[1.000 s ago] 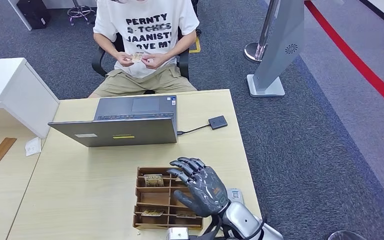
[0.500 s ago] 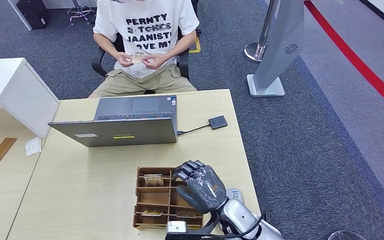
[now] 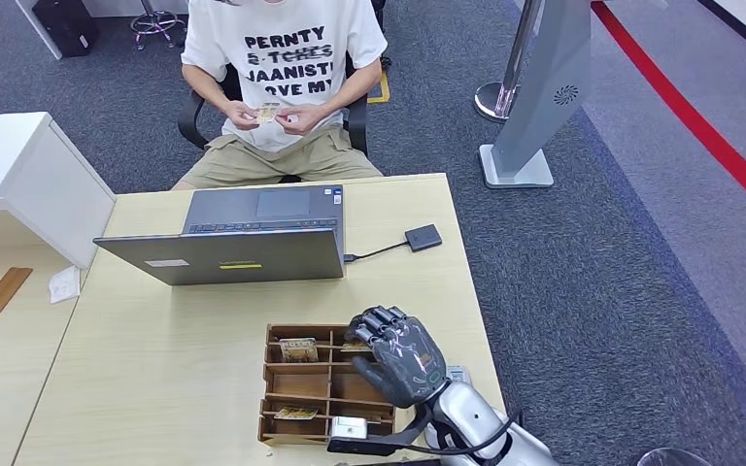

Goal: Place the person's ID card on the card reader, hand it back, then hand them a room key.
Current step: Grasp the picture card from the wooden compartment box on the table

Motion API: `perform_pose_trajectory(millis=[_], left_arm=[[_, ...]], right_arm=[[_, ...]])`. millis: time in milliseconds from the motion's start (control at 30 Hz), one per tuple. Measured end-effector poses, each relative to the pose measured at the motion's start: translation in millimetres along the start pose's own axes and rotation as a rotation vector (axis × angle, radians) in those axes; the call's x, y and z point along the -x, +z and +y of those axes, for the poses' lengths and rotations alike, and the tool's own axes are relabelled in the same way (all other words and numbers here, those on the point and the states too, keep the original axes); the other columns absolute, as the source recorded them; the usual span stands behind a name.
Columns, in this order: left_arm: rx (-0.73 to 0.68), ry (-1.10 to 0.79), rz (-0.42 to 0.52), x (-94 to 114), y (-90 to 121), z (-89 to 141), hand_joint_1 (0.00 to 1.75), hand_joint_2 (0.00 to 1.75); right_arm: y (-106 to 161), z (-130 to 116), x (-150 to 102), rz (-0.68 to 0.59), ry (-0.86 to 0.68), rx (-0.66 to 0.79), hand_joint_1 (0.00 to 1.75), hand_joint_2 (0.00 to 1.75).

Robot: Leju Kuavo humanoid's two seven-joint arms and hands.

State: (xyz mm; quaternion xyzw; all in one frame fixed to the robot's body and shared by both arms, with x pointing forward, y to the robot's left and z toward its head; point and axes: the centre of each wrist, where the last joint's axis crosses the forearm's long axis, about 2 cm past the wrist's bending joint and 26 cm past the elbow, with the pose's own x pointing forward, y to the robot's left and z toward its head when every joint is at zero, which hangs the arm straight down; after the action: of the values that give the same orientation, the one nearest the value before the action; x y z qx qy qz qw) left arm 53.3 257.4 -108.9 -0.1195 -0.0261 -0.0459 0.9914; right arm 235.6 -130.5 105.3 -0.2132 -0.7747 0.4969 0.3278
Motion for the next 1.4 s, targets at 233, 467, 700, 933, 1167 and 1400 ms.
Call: perform_pose_trajectory(millis=[233, 467, 700, 933, 1167, 1400], left_arm=[[0.000, 0.000, 0.000, 0, 0, 0, 0.00, 0.00], [0.000, 0.000, 0.000, 0, 0, 0, 0.00, 0.00], [0.000, 0.000, 0.000, 0, 0, 0, 0.00, 0.00], [0.000, 0.004, -0.002, 0, 0, 0, 0.00, 0.00], [0.001, 0.007, -0.005, 0, 0, 1, 0.00, 0.00], [-0.002, 0.013, -0.009, 1, 0, 1, 0.00, 0.00]], right_arm=[[0, -1, 2, 0.008, 0.006, 0.004, 1.61, 1.75], [-1, -2, 4, 0.014, 0.008, 0.008, 1.75, 1.75], [-1, -2, 5, 0.017, 0.009, 0.009, 1.75, 1.75], [-1, -4, 6, 0.024, -0.012, 0.022, 1.75, 1.75], [3, -19, 1, 0.003, -0.200, 0.163, 1.75, 1.75], [8, -50, -9, -0.021, -0.500, 0.443, 1.75, 1.75]])
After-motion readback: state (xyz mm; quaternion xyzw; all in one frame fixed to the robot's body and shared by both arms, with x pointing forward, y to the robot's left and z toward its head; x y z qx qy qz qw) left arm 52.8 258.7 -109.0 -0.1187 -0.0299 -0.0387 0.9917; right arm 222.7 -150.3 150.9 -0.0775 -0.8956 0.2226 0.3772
